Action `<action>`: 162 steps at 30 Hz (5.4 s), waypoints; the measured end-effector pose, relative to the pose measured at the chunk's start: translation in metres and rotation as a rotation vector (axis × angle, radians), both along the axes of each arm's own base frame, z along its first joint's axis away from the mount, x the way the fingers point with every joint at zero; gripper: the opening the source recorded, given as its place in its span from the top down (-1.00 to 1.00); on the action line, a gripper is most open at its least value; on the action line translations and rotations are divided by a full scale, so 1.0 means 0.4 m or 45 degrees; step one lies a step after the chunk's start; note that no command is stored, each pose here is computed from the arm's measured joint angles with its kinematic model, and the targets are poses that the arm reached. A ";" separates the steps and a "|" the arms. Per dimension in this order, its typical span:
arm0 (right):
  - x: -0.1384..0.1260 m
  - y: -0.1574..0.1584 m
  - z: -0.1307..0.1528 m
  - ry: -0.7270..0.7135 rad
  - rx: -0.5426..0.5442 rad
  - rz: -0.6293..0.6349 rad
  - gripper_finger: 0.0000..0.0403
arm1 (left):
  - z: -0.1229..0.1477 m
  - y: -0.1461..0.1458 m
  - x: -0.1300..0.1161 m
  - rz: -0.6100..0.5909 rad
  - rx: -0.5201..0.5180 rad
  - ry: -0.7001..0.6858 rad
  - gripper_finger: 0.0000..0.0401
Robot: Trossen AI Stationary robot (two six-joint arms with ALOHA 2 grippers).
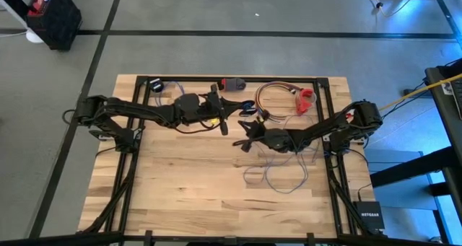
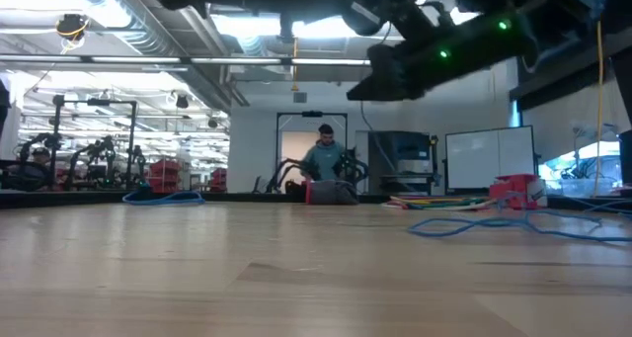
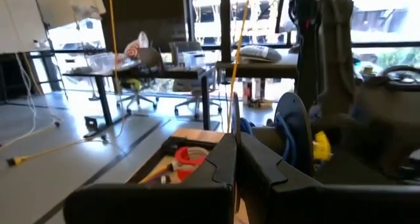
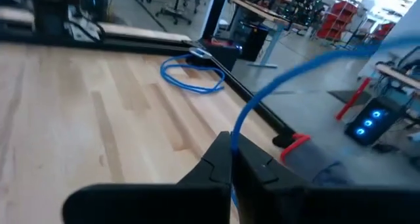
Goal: Coil cords
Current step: Coil the blue wire on the black spool
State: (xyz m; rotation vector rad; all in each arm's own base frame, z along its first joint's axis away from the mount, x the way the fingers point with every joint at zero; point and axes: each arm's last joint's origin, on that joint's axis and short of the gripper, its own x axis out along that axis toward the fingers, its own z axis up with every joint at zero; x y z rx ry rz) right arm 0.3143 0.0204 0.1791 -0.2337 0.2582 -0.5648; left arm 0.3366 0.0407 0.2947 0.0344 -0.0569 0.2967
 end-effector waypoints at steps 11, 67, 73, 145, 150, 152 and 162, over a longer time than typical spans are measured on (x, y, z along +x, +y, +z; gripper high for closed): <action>0.060 0.007 0.102 0.300 -0.191 0.026 0.99 | -0.024 0.007 -0.001 0.119 0.017 0.133 0.99; -0.217 -0.016 0.230 -0.030 0.152 0.500 0.36 | -0.038 -0.043 0.002 -0.529 0.330 0.232 0.99; -0.218 -0.022 0.235 -0.024 0.158 0.619 0.51 | -0.043 -0.040 0.002 -0.491 0.320 0.263 0.99; -0.158 -0.142 0.256 -0.240 -0.205 0.384 0.99 | -0.178 -0.013 0.072 -0.420 0.029 0.508 0.57; -0.158 -0.141 0.256 -0.248 -0.197 0.394 0.99 | -0.164 -0.014 0.076 -0.419 0.047 0.436 0.57; -0.158 -0.141 0.257 -0.252 -0.198 0.395 0.99 | -0.164 -0.014 0.076 -0.419 0.044 0.435 0.57; -0.158 -0.141 0.259 -0.271 -0.183 0.393 0.99 | -0.168 -0.022 0.085 -0.431 0.040 0.395 0.57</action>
